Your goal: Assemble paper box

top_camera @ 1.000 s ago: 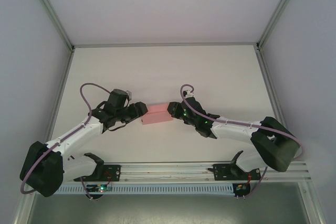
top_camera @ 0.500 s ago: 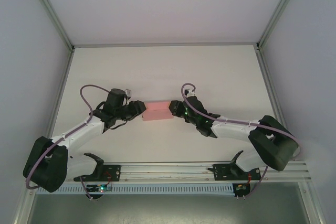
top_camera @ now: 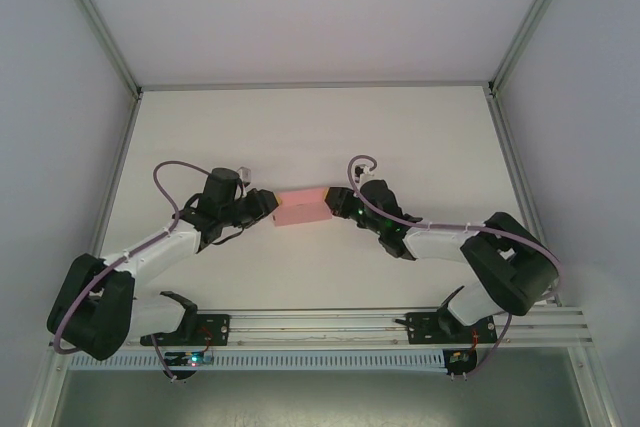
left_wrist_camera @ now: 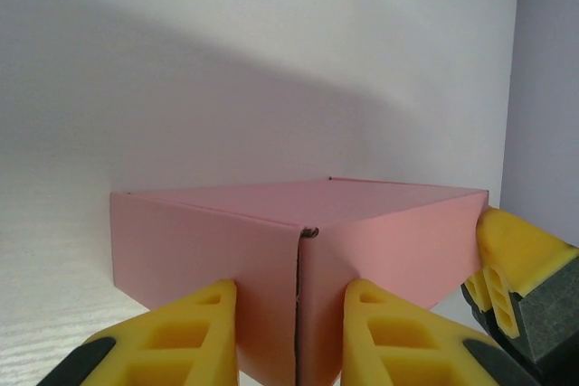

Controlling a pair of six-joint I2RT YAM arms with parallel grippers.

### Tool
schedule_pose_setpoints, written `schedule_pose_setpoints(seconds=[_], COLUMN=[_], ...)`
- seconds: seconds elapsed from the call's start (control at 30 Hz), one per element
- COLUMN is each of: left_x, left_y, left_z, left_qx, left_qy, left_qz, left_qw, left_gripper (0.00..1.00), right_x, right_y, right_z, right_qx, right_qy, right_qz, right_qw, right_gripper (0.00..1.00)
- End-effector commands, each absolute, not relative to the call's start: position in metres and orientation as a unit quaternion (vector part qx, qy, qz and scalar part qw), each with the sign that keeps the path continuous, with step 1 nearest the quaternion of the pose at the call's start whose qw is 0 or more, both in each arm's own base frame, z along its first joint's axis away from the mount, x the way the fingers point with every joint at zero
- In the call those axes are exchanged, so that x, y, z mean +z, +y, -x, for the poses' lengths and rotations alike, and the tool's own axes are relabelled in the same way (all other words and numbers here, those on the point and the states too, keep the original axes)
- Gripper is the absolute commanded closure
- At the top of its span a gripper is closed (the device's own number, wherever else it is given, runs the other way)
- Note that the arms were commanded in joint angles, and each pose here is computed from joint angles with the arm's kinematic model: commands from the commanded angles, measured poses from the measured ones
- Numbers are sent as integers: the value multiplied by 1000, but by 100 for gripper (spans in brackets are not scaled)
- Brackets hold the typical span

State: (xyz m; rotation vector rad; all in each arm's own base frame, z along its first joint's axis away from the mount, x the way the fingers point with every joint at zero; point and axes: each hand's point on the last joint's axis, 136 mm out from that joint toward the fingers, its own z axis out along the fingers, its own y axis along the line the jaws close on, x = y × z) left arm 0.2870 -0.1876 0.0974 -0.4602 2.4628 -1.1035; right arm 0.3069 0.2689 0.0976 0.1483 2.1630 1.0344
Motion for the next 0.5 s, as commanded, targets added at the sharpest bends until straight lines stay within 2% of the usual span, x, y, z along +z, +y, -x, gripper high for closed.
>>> schedule_pose_setpoints(seconds=[0.0, 0.2, 0.37, 0.47], left_x=[17, 20, 31, 42], left_y=[-154, -159, -159, -160], left_z=[-246, -249, -254, -259], left_qx=[-290, -297, -292, -296], left_qy=[925, 933, 936, 933], left_qz=[220, 164, 144, 138], left_qw=[106, 123, 137, 152], left_gripper=[100, 100, 100, 92], right_x=[-16, -10, 1, 11], right_y=[234, 249, 256, 252], right_z=[-240, -246, -254, -261], right_qx=[302, 353, 358, 337], right_qy=[931, 912, 909, 913], right_qz=[-26, -24, -13, -10], right_qw=[204, 208, 215, 229], right_gripper=[100, 100, 100, 100])
